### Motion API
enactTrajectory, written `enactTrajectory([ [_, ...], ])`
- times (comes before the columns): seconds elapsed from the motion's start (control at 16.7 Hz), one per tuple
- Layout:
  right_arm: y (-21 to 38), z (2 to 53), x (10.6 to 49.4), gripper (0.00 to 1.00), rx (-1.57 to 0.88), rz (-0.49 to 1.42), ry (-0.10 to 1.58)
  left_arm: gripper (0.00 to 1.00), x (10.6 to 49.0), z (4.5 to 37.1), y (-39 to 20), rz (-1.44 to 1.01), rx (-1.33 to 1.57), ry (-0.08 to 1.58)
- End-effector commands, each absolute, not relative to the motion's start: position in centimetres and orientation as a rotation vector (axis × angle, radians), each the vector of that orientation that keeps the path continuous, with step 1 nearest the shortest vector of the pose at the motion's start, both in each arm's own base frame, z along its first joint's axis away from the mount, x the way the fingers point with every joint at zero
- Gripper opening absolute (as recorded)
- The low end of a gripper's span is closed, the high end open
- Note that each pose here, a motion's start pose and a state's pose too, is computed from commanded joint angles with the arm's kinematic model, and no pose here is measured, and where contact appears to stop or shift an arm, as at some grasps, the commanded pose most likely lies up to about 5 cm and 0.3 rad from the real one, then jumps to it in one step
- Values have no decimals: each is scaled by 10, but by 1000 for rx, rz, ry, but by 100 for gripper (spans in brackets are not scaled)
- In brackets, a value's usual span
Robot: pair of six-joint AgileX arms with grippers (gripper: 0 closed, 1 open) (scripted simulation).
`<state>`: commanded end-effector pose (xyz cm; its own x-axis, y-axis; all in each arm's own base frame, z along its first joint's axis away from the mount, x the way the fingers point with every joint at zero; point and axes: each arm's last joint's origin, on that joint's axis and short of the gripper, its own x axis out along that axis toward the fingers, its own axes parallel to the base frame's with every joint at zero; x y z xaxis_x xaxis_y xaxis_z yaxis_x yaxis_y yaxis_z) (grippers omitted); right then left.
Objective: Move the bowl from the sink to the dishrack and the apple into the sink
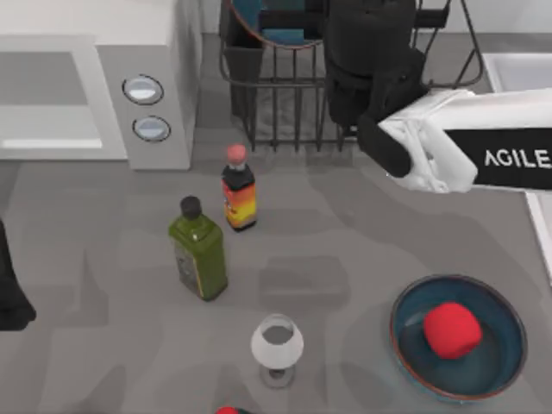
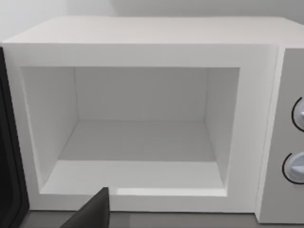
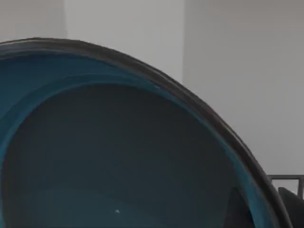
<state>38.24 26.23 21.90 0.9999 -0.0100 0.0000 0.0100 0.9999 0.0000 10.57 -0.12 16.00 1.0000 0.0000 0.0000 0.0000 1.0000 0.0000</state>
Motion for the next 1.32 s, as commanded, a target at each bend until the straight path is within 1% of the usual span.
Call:
enactTrajectory([
  [0.48, 262, 219, 382, 98, 0, -10, 0, 100, 106, 160, -1, 0, 0, 0],
  [0.54, 262, 219, 382, 100, 0, -10, 0, 100, 106, 160, -1, 0, 0, 0],
  [1.08, 263, 219, 382, 100, 0, -7, 0, 100, 106, 160, -1, 0, 0, 0],
  [1.32, 234, 229, 373, 100, -9, 21, 20, 100, 106, 160, -1, 0, 0, 0],
])
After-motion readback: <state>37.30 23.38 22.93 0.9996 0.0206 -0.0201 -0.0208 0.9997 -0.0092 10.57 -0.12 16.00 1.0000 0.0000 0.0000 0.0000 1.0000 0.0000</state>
